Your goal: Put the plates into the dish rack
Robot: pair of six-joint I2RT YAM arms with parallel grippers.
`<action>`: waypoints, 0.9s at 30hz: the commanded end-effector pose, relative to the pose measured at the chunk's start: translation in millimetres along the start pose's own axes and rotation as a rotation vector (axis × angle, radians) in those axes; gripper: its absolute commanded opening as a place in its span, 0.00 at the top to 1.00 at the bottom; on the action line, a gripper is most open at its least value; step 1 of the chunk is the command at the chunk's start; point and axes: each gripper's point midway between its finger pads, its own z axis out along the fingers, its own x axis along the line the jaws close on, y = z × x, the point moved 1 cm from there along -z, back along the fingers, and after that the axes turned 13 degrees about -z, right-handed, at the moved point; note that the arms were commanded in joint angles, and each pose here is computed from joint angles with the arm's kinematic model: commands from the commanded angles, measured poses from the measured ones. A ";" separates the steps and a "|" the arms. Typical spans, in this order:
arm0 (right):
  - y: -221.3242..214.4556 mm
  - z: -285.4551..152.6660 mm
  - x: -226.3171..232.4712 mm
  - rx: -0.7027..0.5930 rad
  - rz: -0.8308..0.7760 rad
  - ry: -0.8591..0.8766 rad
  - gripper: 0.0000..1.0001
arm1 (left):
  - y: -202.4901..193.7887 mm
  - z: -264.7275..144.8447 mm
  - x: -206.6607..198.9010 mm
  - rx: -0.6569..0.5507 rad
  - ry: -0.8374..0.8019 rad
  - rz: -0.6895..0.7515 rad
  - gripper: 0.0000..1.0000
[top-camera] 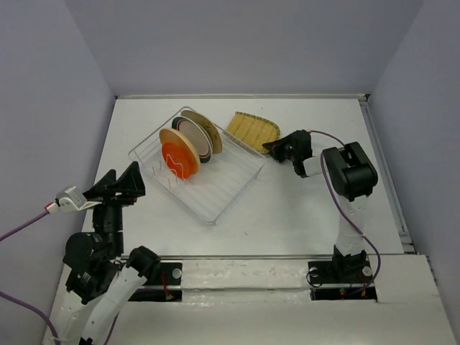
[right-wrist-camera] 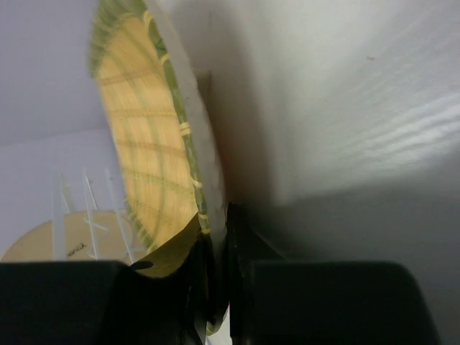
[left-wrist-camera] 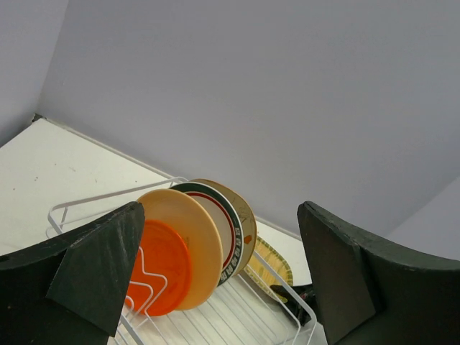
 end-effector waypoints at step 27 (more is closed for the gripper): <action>-47.1 -230.4 428.5 -0.405 -1.292 0.027 0.93 | 26.0 -4.8 1.7 -0.103 0.014 -0.028 0.01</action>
